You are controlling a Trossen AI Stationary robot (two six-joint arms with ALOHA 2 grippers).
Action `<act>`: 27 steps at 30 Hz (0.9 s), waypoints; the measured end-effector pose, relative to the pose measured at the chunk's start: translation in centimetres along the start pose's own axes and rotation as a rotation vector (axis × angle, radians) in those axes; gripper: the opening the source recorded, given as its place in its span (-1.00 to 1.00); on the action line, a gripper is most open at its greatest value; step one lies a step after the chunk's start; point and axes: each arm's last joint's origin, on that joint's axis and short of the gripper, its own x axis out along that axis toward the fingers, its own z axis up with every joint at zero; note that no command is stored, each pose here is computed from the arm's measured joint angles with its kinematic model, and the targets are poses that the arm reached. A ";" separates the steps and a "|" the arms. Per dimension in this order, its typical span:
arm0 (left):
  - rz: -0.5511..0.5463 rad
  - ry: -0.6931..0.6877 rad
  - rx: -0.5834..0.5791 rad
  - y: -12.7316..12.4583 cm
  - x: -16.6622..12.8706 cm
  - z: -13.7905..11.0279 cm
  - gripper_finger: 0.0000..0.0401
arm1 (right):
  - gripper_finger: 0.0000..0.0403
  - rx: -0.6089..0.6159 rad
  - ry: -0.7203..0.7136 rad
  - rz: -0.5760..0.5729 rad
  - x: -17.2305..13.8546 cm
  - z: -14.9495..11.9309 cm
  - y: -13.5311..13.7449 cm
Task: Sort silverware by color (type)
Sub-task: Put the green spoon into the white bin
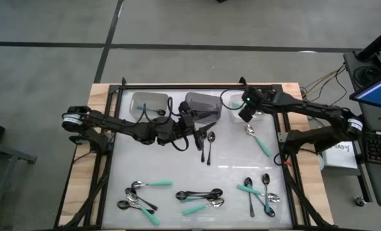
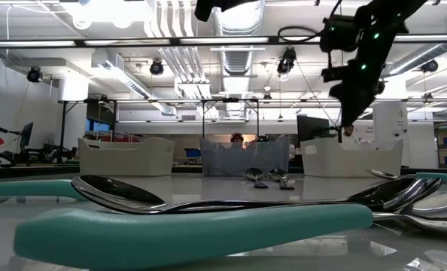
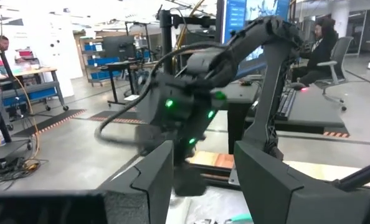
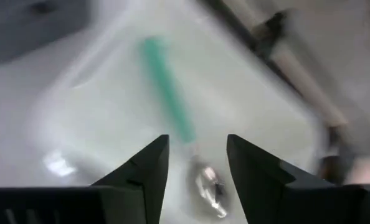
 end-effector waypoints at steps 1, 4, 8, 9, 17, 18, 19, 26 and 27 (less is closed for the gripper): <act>0.009 0.005 0.006 0.0 0.0 0.0 -0.24 | -0.25 0.016 0.013 0.070 -0.4 -0.3 0.1; 0.037 0.014 0.025 0.1 0.0 -0.1 -0.24 | -0.30 0.057 0.056 0.265 -1.7 -1.4 0.5; 0.045 0.016 0.030 0.1 0.0 -0.1 -0.24 | -0.35 0.114 0.151 0.363 -2.4 -3.3 1.2; 0.047 0.016 0.030 0.1 0.0 -0.1 -0.24 | -0.36 0.128 0.186 0.358 -2.5 -3.8 1.4; 0.046 0.016 0.030 0.1 0.0 -0.1 -0.24 | -0.34 0.137 0.405 0.302 -2.1 -7.3 2.7; 0.046 0.016 0.030 0.1 0.0 -0.1 -0.24 | -0.34 0.135 0.420 0.299 -2.0 -7.6 3.0; 0.046 0.016 0.029 0.1 0.0 -0.1 -0.24 | -0.33 0.131 0.437 0.304 -1.9 -7.9 3.2; 0.045 0.016 0.027 0.1 0.0 -0.1 -0.24 | -0.33 0.126 0.529 0.301 -0.8 -9.9 4.0; 0.045 0.016 0.027 0.1 0.0 -0.1 -0.24 | -0.32 0.135 0.534 0.297 -0.7 -10.1 4.0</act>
